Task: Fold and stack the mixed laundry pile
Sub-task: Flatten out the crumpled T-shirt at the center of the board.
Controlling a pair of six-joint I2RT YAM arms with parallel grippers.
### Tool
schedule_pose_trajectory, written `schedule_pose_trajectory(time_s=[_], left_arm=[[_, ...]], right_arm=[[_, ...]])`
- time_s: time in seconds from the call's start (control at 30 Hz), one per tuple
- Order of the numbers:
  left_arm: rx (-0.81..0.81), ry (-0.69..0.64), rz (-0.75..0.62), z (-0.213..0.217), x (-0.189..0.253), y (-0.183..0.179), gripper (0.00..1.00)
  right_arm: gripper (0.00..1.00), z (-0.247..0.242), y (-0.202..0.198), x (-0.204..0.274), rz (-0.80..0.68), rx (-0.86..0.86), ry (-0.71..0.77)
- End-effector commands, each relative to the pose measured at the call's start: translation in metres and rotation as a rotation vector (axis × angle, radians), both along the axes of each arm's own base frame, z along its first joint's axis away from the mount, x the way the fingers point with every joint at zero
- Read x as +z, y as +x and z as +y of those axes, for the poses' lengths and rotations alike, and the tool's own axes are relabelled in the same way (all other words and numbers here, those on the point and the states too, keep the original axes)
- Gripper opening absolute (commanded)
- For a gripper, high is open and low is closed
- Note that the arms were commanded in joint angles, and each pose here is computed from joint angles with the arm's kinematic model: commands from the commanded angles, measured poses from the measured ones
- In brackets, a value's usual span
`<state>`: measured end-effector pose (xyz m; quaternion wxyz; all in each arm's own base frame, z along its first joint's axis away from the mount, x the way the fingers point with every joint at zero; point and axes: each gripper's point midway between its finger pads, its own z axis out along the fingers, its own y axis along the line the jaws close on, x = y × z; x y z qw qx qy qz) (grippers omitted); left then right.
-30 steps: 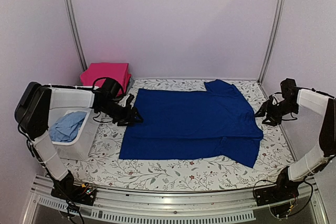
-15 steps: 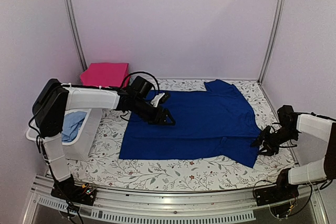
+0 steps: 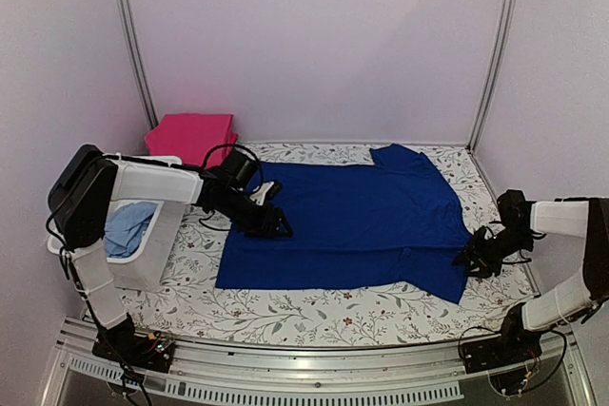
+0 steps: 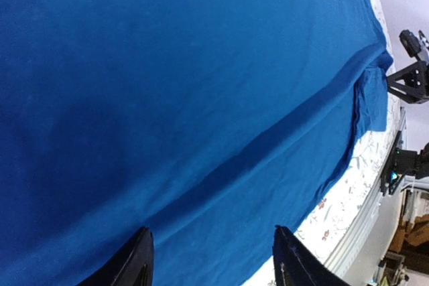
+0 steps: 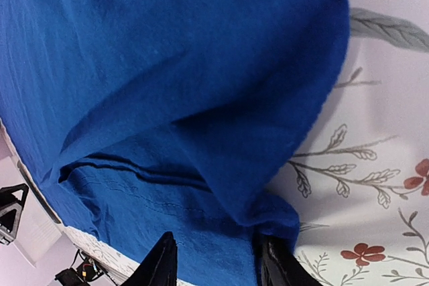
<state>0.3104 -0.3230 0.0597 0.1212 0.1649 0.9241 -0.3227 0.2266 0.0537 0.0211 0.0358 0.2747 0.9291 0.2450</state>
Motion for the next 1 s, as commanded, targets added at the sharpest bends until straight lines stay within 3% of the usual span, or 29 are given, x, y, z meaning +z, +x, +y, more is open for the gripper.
schedule_pose_trajectory(time_s=[0.0,0.23,0.37,0.57,0.73,0.97], left_arm=[[0.095,0.011,-0.006,0.03,0.011,0.006,0.6],[0.189,0.029,0.061,0.065,-0.001,-0.003,0.6],[0.258,0.053,0.115,0.087,-0.009,-0.016,0.6],[0.352,0.07,0.233,0.106,-0.01,-0.046,0.61],[0.496,0.122,0.317,0.129,-0.009,-0.071,0.51],[0.666,0.202,0.396,0.16,-0.017,-0.1,0.49]], right_arm=[[0.41,-0.005,0.015,0.0,-0.036,0.009,-0.034],[0.22,-0.003,0.026,0.013,-0.07,0.026,-0.023],[0.01,0.002,0.027,0.023,-0.09,0.043,0.009],[0.0,0.014,0.014,0.048,-0.124,0.06,0.067],[0.0,0.021,-0.003,0.06,-0.133,0.085,0.085],[0.0,0.026,-0.013,0.081,-0.177,0.071,0.11]])
